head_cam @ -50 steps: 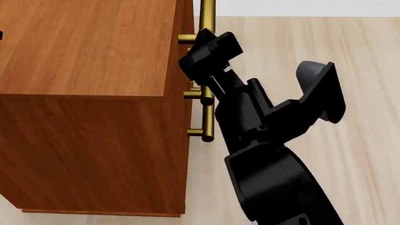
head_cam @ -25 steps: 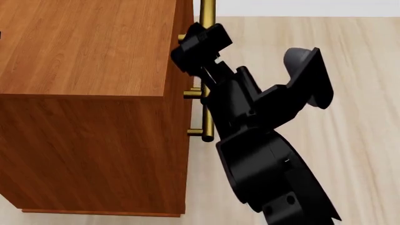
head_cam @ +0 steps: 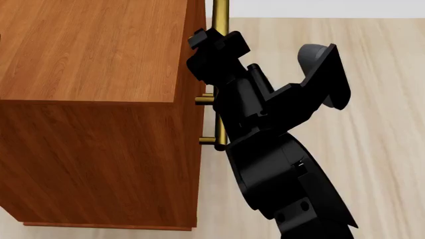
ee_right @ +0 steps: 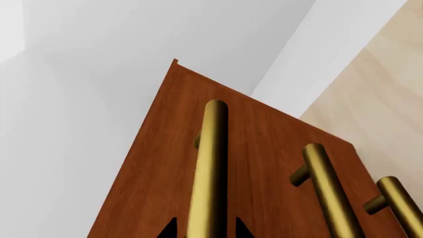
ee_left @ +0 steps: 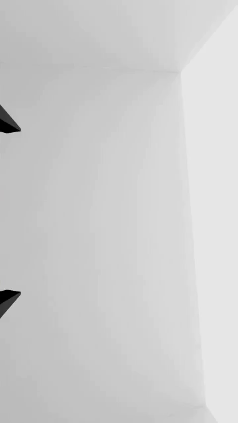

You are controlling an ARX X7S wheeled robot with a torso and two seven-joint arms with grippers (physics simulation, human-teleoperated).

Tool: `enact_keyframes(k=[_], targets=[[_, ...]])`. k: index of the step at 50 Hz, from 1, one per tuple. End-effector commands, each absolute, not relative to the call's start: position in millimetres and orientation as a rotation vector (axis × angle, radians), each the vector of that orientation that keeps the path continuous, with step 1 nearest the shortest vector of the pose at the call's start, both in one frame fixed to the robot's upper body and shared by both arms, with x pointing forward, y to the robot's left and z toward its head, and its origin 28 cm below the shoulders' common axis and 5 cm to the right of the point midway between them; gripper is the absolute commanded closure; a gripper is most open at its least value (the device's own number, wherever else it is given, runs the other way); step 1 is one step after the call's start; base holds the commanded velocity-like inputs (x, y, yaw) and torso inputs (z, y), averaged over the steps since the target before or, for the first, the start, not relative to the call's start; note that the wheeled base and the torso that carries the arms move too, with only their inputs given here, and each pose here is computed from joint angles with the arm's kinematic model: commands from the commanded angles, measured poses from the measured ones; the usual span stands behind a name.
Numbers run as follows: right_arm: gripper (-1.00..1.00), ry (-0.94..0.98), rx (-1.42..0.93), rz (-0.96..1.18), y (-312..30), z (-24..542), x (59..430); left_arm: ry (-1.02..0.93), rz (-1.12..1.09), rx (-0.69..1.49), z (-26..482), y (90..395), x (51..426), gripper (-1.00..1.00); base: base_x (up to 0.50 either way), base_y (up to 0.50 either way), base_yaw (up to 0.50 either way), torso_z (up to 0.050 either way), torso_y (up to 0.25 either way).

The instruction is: Close the bottom drawer of the cabinet and open the top drawer.

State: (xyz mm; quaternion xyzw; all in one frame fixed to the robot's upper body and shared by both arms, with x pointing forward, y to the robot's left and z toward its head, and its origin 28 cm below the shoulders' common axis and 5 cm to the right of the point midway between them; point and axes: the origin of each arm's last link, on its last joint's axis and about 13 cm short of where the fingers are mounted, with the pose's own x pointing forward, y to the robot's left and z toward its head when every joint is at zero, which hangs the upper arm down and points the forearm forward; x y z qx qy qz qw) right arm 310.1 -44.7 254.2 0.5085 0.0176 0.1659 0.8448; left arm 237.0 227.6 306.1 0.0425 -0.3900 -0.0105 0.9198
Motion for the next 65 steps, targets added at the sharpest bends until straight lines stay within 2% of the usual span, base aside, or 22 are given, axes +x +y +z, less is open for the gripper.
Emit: enact_keyframes(k=[1,10,37,65], targets=[[1.0,0.097,1.083,0.419,-32,251,305,-0.8,-0.023,0.089,306,227,237,-1.0,0.0,0.0,0.0,0.0,0.0],[1.0,0.089,1.09,0.42,-34,254,304,-0.801,-0.022,0.088,306,228,237,-1.0,0.0,0.0,0.0,0.0,0.0],[1.0,0.052,1.318,0.395,-56,260,298,-0.805,-0.024,0.088,307,227,237,-1.0,-0.01,0.0,0.0,0.0,0.001],[1.0,-0.111,1.455,0.321,-104,267,282,-0.819,-0.039,0.099,312,223,234,-1.0,-0.01,0.0,0.0,0.0,0.005]])
